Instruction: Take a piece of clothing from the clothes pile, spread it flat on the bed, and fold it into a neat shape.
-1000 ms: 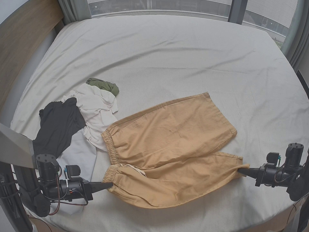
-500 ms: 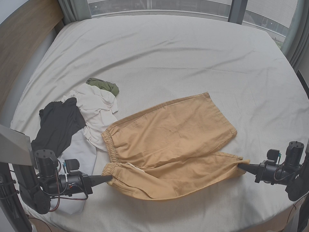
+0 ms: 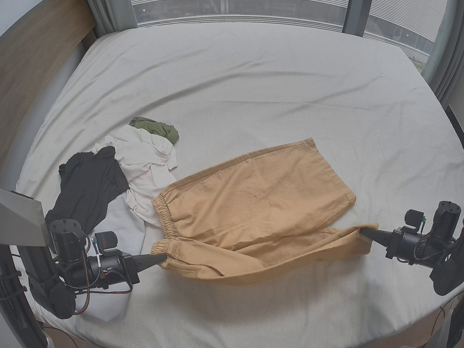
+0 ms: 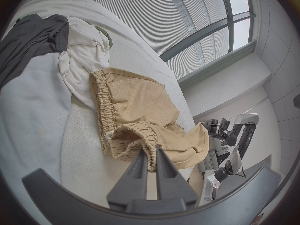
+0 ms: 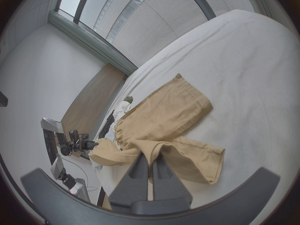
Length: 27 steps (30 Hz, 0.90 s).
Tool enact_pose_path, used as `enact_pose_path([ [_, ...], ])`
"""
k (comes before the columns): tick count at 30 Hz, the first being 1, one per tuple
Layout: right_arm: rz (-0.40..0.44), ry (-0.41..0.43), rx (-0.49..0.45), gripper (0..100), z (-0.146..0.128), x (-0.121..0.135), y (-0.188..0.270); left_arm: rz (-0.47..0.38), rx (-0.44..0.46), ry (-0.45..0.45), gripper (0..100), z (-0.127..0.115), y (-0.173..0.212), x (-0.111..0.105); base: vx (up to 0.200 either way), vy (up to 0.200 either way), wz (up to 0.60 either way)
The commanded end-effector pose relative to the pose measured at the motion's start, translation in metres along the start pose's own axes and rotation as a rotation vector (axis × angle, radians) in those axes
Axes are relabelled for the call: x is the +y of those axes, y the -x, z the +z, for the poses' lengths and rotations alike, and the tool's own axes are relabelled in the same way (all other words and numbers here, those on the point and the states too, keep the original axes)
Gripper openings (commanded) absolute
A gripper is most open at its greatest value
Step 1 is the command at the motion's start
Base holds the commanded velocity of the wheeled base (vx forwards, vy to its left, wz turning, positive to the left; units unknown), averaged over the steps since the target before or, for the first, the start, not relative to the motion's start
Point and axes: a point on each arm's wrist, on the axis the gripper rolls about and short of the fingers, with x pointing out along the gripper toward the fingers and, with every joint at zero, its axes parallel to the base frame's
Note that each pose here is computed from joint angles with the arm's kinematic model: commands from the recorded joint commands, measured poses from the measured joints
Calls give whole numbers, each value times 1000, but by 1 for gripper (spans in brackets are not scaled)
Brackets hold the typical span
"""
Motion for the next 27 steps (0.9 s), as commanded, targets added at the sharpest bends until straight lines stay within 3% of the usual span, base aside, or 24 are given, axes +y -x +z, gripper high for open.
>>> enact_pose_path([
  [1,11,18,-43,0,10,5,0,7,-15,-11,0,2,-2,-1,0,0,0],
  [11,16,57,-97,0,27,0,-7,40,-96,-16,0,18,-6,-3,0,0,0],
  [27,56,94,-161,0,58,-3,-26,13,-156,-7,0,32,-4,-12,0,0,0],
])
